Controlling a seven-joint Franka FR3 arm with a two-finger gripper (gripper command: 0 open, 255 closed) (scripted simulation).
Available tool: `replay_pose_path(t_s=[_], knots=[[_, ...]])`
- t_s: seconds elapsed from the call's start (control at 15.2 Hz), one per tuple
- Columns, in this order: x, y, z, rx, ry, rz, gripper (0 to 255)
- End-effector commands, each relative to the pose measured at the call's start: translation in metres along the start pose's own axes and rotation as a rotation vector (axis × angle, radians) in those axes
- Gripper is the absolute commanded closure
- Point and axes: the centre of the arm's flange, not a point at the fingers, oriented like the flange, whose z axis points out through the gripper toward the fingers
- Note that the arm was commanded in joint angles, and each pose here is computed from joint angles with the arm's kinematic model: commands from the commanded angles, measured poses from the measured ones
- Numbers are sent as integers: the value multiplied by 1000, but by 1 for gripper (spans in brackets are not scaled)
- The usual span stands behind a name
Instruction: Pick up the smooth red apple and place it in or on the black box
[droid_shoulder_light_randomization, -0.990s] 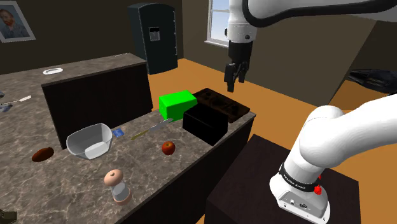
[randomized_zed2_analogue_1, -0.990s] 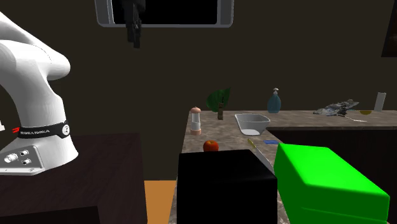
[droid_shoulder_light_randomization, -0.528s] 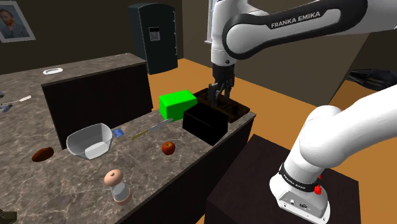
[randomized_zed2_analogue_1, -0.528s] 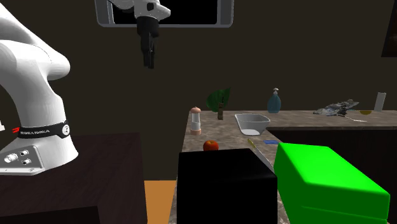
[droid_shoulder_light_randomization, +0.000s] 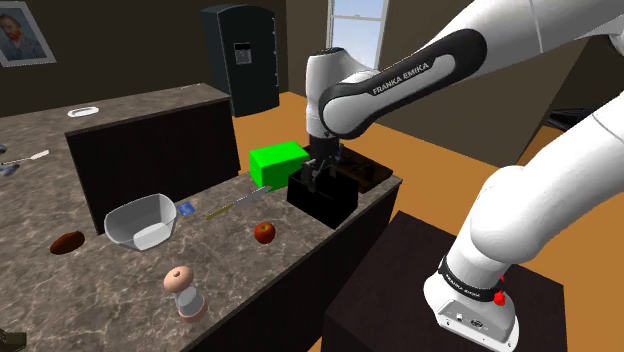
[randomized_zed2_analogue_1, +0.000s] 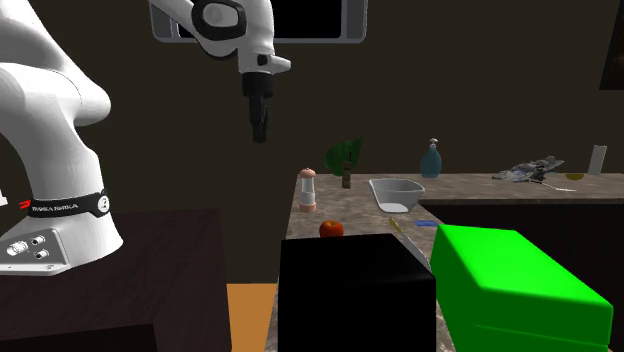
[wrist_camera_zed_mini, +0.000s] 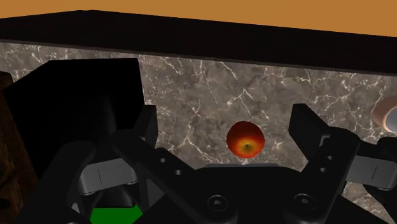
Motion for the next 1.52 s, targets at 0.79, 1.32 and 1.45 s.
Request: replay_pose_path(t_s=[0.79, 1.32, 1.45], knots=[[91, -59, 150, 0, 49, 86, 0], [148, -87, 232, 0, 77, 135, 0], [161, -93, 249, 0, 82, 145, 0]])
